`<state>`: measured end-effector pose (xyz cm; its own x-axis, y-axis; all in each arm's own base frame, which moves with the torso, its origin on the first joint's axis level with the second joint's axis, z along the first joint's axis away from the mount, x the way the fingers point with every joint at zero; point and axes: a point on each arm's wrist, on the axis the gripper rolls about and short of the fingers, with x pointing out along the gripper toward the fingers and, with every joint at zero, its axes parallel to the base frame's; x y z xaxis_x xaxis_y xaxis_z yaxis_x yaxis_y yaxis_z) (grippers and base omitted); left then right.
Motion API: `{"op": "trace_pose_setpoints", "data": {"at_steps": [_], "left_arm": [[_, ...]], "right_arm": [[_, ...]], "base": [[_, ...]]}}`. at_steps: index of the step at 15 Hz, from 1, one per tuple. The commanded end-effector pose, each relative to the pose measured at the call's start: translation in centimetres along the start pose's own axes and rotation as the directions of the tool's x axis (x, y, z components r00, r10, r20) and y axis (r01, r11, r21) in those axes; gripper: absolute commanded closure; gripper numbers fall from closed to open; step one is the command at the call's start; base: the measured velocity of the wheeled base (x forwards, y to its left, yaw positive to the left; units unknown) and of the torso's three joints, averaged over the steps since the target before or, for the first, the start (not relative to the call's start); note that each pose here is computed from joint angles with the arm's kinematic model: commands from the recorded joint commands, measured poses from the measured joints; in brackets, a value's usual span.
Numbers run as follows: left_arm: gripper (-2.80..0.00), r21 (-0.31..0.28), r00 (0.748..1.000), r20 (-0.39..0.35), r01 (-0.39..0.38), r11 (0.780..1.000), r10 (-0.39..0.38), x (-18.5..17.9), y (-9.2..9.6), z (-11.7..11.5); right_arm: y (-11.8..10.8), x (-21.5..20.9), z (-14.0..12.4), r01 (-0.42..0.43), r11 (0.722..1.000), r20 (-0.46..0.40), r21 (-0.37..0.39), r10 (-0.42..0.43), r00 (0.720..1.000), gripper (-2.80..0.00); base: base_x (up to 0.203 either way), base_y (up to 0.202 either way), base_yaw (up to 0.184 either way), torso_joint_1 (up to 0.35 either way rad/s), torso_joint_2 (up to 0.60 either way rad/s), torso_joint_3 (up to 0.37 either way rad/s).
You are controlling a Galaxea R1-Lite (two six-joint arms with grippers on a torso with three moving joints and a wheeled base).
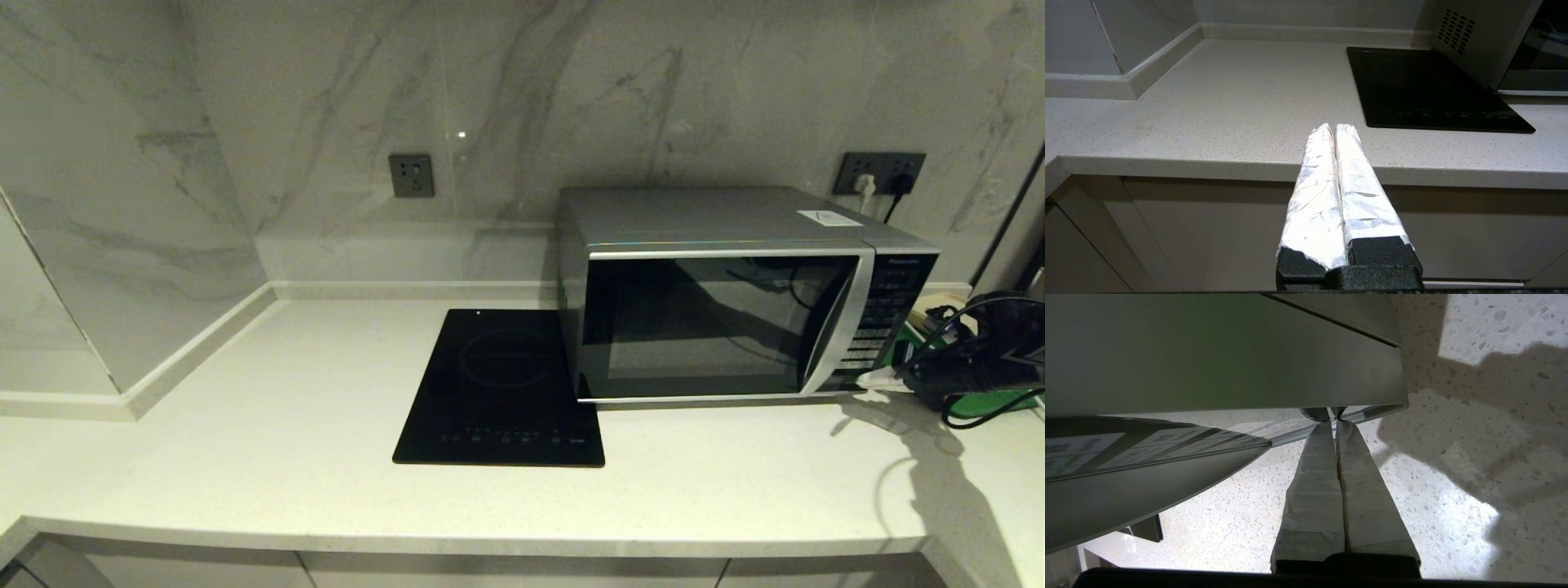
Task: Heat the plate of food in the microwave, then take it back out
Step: Open the microwave oven
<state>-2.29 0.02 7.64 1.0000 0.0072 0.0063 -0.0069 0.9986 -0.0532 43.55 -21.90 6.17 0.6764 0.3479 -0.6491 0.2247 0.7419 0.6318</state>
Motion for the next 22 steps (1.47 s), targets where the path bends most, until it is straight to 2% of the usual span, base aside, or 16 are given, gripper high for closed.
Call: {"op": "trace_pose_setpoints", "data": {"at_steps": [1, 2, 5, 7, 9, 12, 15, 17, 19, 22], "left_arm": [[0.0, -0.001, 1.0, 0.001, 0.0, 1.0, 0.0, 0.0, 0.0, 0.0], [0.0, 0.0, 1.0, 0.0, -0.002, 1.0, 0.002, 0.0, 0.0, 0.0], [0.0, 0.0, 1.0, 0.0, -0.001, 1.0, 0.001, 0.0, 0.0, 0.0], [0.0, -0.001, 1.0, 0.001, 0.0, 1.0, 0.0, 0.0, 0.0, 0.0], [0.0, 0.0, 1.0, 0.0, -0.001, 1.0, 0.001, 0.0, 0.0, 0.0], [0.0, 0.0, 1.0, 0.0, 0.0, 1.0, 0.0, 0.0, 0.0, 0.0], [0.0, 0.0, 1.0, 0.0, 0.0, 1.0, 0.0, 0.0, 0.0, 0.0], [0.0, 0.0, 1.0, 0.0, 0.0, 1.0, 0.0, 0.0, 0.0, 0.0], [0.0, 0.0, 1.0, 0.0, 0.0, 1.0, 0.0, 0.0, 0.0, 0.0], [0.0, 0.0, 1.0, 0.0, -0.002, 1.0, 0.002, 0.0, 0.0, 0.0]], "right_arm": [[0.2, -0.8, -0.3, 0.008, 1.0, -0.022, 0.021, -0.007, 1.0, 0.0], [0.0, -1.7, -0.8, 0.023, 0.999, -0.054, 0.045, -0.021, 0.998, 0.0], [-0.7, -4.8, -3.2, 0.051, 0.998, -0.143, 0.037, -0.045, 0.989, 0.0], [0.2, -7.8, -4.2, 0.048, 0.999, -0.135, 0.018, -0.045, 0.99, 0.0], [2.3, -11.1, -5.0, 0.035, 0.999, -0.099, -0.037, -0.039, 0.994, 0.0], [8.1, -16.9, -5.6, 0.032, 0.983, 0.02, -0.181, -0.028, 0.999, 0.0], [17.1, -22.3, -6.9, 0.032, 0.932, 0.1, -0.361, 0.004, 0.995, 0.0], [22.4, -25.2, -8.4, 0.008, 0.897, 0.097, -0.441, 0.04, 0.994, 0.0], [26.8, -27.0, -10.9, -0.015, 0.858, 0.077, -0.514, 0.063, 0.995, 0.0], [31.0, -27.6, -15.1, -0.002, 0.797, 0.045, -0.604, 0.037, 0.998, 0.0]], "base": [[0.0, 0.0, 0.0, 0.0, 0.0, 0.0], [0.0, 0.0, 0.0, 0.0, 0.0, 0.0], [0.0, 0.0, 0.0, 0.0, 0.0, 0.0], [0.0, 0.0, 0.0, 0.0, 0.0, 0.0], [0.0, 0.0, 0.0, 0.0, 0.0, 0.0], [0.0, 0.0, 0.0, 0.0, 0.0, 0.0], [0.0, 0.0, 0.0, 0.0, 0.0, 0.0], [0.0, 0.0, 0.0, 0.0, 0.0, 0.0], [0.0, 0.0, 0.0, 0.0, 0.0, 0.0], [0.0, 0.0, 0.0, 0.0, 0.0, 0.0]]}}
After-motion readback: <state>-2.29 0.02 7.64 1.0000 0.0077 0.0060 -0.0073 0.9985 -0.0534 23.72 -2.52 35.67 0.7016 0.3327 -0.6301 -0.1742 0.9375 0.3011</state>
